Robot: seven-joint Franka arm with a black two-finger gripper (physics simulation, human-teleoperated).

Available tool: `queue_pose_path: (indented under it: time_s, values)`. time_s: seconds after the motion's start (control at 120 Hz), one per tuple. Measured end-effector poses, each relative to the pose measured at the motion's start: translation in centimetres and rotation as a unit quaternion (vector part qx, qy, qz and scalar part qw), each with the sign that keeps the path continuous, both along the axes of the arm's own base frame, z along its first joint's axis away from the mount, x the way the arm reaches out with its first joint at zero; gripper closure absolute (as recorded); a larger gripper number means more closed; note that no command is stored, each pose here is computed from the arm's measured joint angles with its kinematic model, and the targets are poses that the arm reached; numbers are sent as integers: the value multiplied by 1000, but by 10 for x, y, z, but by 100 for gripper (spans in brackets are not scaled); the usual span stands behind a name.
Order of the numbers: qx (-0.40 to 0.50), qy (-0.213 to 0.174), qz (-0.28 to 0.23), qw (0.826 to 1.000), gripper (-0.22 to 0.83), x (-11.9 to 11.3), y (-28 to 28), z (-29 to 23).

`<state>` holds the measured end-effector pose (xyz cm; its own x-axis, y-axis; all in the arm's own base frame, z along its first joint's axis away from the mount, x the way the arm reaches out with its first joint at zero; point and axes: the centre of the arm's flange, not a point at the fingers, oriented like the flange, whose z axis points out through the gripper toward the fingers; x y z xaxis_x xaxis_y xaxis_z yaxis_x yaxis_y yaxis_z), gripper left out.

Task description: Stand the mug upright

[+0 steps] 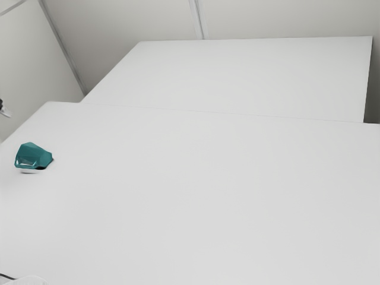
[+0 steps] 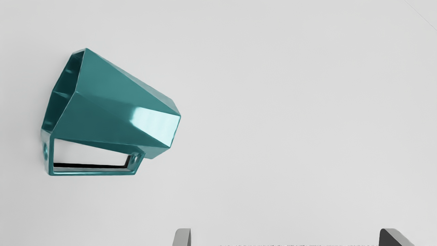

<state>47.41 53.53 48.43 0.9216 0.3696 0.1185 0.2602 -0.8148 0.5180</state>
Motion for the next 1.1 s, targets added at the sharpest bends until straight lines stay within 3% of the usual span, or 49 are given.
queue_pose_path:
  time_s: [0.167,0.617,0.892,1.1]
  values:
    - [-8,-26,-14,1000,0,-16,30,-31]
    - [8,-74,-49,996,0,-15,57,-94]
    - [51,-111,-88,989,0,7,72,-97]
    - [5,-154,-80,985,0,18,71,-144]
